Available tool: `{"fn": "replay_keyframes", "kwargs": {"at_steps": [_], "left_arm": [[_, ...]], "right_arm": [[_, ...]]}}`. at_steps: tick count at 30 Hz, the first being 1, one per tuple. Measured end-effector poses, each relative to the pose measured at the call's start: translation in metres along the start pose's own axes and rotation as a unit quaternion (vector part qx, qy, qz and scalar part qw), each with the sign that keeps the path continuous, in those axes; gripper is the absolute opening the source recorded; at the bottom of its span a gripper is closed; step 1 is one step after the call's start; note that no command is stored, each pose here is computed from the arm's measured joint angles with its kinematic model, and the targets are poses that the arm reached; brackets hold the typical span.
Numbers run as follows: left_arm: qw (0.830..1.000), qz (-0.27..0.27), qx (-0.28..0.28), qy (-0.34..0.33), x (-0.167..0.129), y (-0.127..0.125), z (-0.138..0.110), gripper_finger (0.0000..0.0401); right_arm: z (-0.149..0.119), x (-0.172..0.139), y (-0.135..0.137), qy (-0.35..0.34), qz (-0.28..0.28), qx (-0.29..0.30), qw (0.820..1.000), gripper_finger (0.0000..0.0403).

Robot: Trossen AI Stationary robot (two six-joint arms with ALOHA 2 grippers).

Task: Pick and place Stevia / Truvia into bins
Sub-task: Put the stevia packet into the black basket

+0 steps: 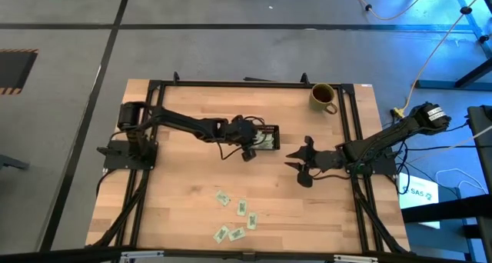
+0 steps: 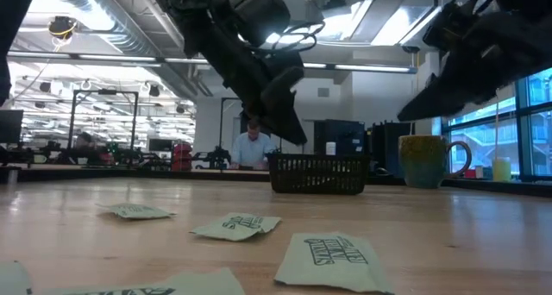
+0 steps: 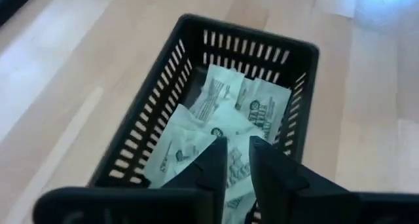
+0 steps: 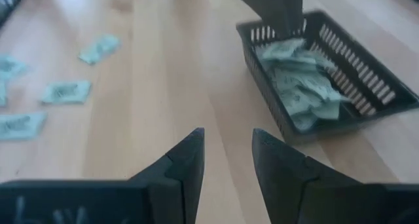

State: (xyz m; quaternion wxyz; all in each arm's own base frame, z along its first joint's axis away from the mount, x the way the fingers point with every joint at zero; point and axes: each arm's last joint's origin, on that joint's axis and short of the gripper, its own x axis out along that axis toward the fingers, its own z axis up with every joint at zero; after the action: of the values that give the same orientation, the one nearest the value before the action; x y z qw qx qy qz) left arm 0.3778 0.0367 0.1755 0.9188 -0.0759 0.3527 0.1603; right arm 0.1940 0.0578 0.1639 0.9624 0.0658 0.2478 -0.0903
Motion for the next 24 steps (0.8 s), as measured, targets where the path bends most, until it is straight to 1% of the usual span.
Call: {"fn": "replay_keyframes", "kwargs": {"at_steps": [3,4,6,8,9,13,16,18,21,24], "left_arm": [[1.000,-0.007,0.023,-0.007,-0.016,-0.004,0.006,0.0064],[0.999,-0.011,0.036,-0.007,-0.022,-0.008,0.007,0.0064],[0.998,-0.021,0.058,-0.007,-0.035,-0.017,0.009,0.0064],[0.997,-0.024,0.074,-0.009,-0.046,-0.027,0.006,0.0061],[0.996,-0.023,0.079,-0.014,-0.051,-0.032,0.003,0.0060],[0.995,-0.020,0.088,-0.042,-0.067,-0.049,-0.018,0.0054],[0.992,-0.030,0.083,-0.091,-0.079,-0.058,-0.036,0.0052],[0.988,-0.033,0.076,-0.128,-0.088,-0.060,-0.049,0.0051],[0.980,-0.027,0.070,-0.182,-0.097,-0.059,-0.063,0.0051],[0.975,-0.016,0.062,-0.212,-0.110,-0.055,-0.062,0.0048]], "right_arm": [[0.007,0.000,0.003,-0.033,0.015,0.009,0.999,0.0131],[0.010,-0.001,0.004,-0.042,0.033,0.003,0.999,0.0131],[0.015,-0.002,0.009,-0.061,0.085,-0.031,0.994,0.0131],[0.020,-0.003,0.014,-0.083,0.141,-0.062,0.985,0.0131],[0.023,-0.004,0.015,-0.088,0.158,-0.068,0.981,0.0131],[0.039,-0.004,0.025,-0.089,0.166,-0.095,0.978,0.0131],[0.049,0.004,0.038,-0.069,0.168,-0.136,0.974,0.0131],[0.057,0.014,0.052,-0.063,0.172,-0.163,0.970,0.0131],[0.060,0.035,0.073,-0.041,0.182,-0.203,0.961,0.0131],[0.059,0.055,0.096,-0.021,0.203,-0.230,0.951,0.0131]]}}
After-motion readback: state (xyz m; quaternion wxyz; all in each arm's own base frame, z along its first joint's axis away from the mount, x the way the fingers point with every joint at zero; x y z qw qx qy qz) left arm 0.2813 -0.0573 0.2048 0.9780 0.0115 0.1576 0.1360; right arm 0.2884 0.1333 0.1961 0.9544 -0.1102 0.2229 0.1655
